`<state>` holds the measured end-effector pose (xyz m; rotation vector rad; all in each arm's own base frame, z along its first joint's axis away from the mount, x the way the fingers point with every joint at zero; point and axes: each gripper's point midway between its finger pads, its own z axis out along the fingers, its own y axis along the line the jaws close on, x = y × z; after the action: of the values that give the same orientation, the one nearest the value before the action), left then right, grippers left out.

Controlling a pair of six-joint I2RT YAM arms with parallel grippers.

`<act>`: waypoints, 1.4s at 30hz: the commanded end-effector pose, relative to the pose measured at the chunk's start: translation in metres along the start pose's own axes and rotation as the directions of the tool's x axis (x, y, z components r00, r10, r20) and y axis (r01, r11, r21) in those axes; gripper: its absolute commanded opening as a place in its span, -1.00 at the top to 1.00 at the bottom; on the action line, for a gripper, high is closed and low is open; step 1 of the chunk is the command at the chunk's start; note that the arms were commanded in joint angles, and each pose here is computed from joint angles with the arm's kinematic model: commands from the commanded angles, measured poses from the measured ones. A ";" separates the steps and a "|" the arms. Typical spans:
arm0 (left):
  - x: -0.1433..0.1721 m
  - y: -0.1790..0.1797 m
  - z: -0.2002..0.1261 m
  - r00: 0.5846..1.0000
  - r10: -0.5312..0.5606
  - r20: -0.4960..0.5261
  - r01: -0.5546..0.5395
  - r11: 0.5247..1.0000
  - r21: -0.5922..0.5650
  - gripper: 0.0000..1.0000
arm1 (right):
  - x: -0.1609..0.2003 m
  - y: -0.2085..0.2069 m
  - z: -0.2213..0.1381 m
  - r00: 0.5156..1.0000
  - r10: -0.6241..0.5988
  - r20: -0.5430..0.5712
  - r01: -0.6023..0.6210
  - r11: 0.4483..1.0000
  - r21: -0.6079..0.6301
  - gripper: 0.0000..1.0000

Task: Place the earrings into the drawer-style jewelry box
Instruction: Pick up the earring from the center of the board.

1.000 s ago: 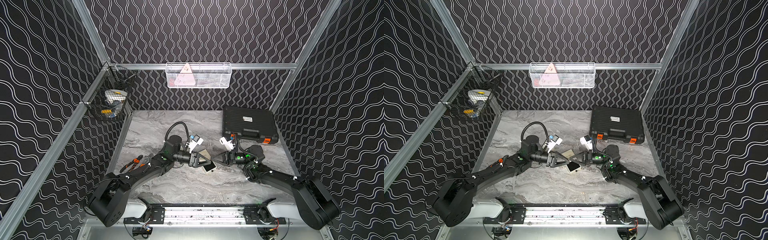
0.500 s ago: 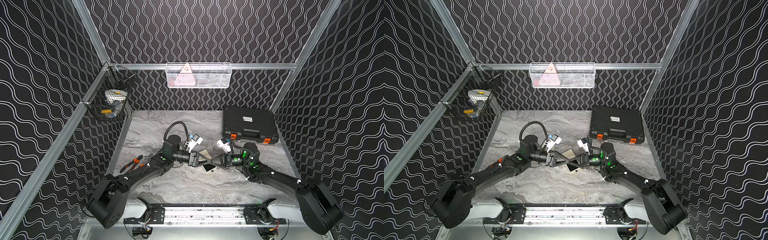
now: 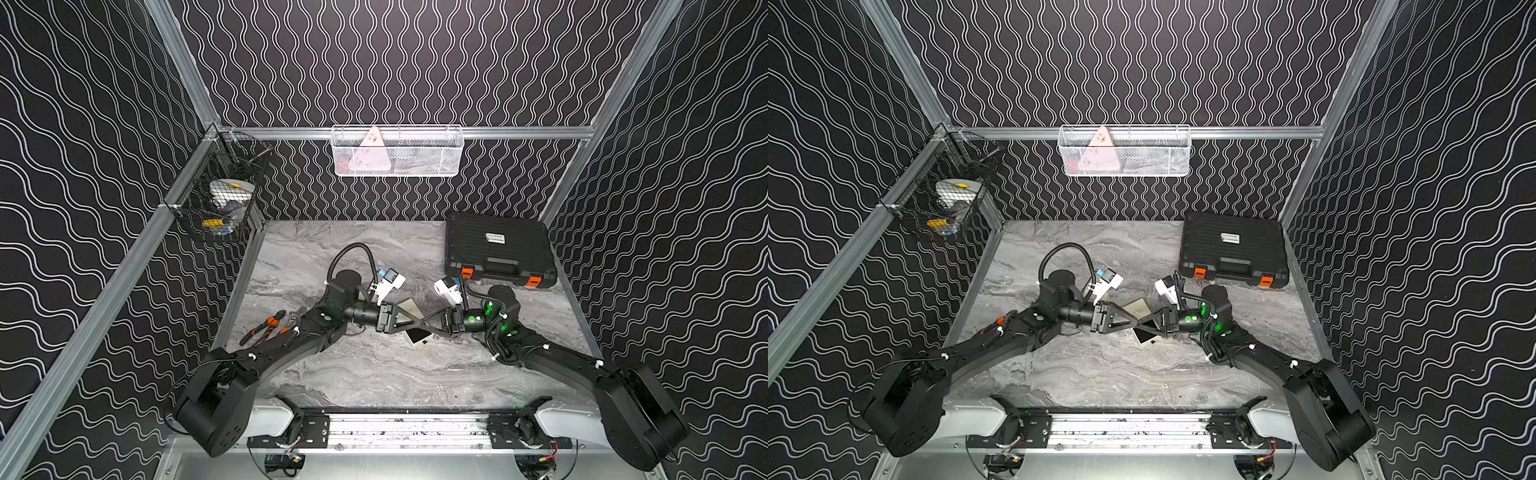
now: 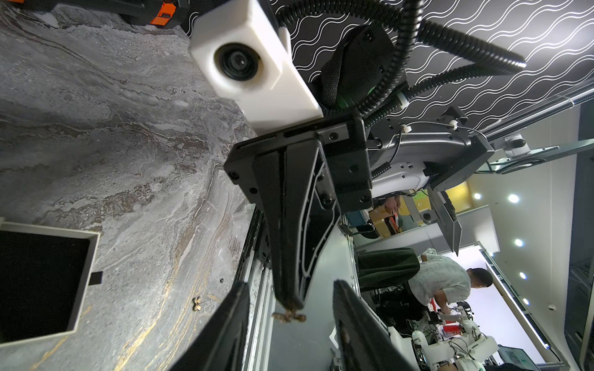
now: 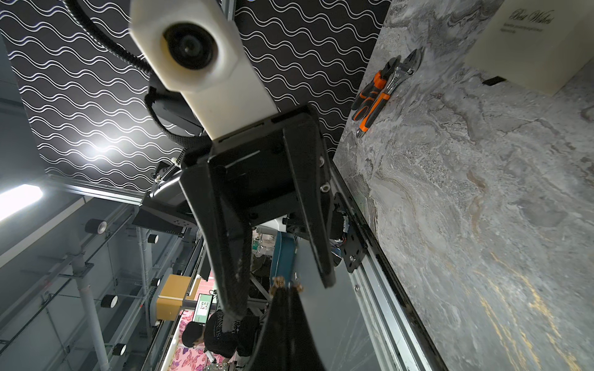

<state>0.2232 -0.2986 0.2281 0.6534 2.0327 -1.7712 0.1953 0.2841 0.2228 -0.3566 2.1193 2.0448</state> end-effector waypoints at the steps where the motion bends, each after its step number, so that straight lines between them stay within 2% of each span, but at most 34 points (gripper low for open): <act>1: 0.000 -0.002 -0.001 1.000 0.015 0.002 -0.015 1.000 0.008 0.08 | -0.003 0.004 0.001 1.000 -0.023 0.003 0.023 1.000 -0.011 1.00; 15: 0.002 -0.001 -0.001 1.000 0.007 -0.007 -0.007 1.000 0.002 0.36 | -0.003 0.002 0.001 1.000 -0.017 0.004 0.017 1.000 -0.007 1.00; 21: 0.004 0.000 -0.001 1.000 -0.003 -0.011 0.003 1.000 0.000 0.35 | -0.004 0.002 0.001 1.000 -0.019 0.005 0.019 1.000 -0.007 1.00; 28: 0.007 0.001 -0.001 1.000 -0.014 -0.022 0.014 1.000 0.013 0.13 | -0.004 0.002 0.002 1.000 -0.022 0.001 0.022 1.000 -0.002 1.00; 42: 0.006 0.004 -0.001 0.999 -0.028 -0.020 0.028 1.000 -0.007 0.32 | -0.001 -0.002 0.002 1.000 -0.016 -0.002 0.016 1.000 0.005 1.00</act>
<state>0.2195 -0.2971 0.2169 0.6313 2.0898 -1.7845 0.1970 0.2857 0.2210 -0.3642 2.1229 2.0373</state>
